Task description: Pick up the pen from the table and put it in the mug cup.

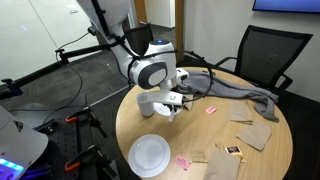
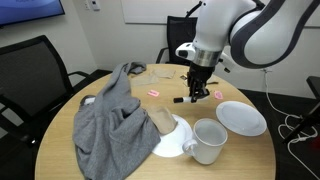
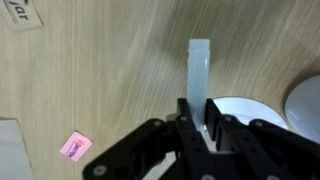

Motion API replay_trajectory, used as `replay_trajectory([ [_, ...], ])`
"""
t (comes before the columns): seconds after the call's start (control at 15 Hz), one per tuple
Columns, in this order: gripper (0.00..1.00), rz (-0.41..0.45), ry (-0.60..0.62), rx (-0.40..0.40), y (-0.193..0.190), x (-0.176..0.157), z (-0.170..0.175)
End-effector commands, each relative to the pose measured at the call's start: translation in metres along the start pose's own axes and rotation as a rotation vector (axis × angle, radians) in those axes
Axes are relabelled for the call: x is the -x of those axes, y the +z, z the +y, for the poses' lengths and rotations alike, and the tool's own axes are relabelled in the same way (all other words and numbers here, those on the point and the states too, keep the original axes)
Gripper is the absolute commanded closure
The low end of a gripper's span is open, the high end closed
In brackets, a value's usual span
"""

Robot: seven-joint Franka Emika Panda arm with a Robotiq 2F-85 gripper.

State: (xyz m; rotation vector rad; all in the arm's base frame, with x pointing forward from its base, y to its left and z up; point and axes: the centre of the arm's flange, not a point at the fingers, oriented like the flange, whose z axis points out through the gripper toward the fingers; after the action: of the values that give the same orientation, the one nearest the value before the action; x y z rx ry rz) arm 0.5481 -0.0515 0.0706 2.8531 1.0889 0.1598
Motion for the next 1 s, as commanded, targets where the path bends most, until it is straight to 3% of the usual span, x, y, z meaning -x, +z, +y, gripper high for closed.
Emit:
replay_trajectory([
  [0.0,0.95,-0.003,0.059,0.016,-0.05,-0.001,-0.011],
  [0.73,0.95,0.016,0.066,0.077,-0.129,-0.031,-0.022],
  [0.8,0.95,0.034,0.045,0.073,-0.105,-0.033,-0.015],
  [0.87,0.8,0.036,0.042,0.077,-0.109,-0.035,-0.014],
  [0.93,0.8,0.036,0.042,0.076,-0.109,-0.035,-0.015],
])
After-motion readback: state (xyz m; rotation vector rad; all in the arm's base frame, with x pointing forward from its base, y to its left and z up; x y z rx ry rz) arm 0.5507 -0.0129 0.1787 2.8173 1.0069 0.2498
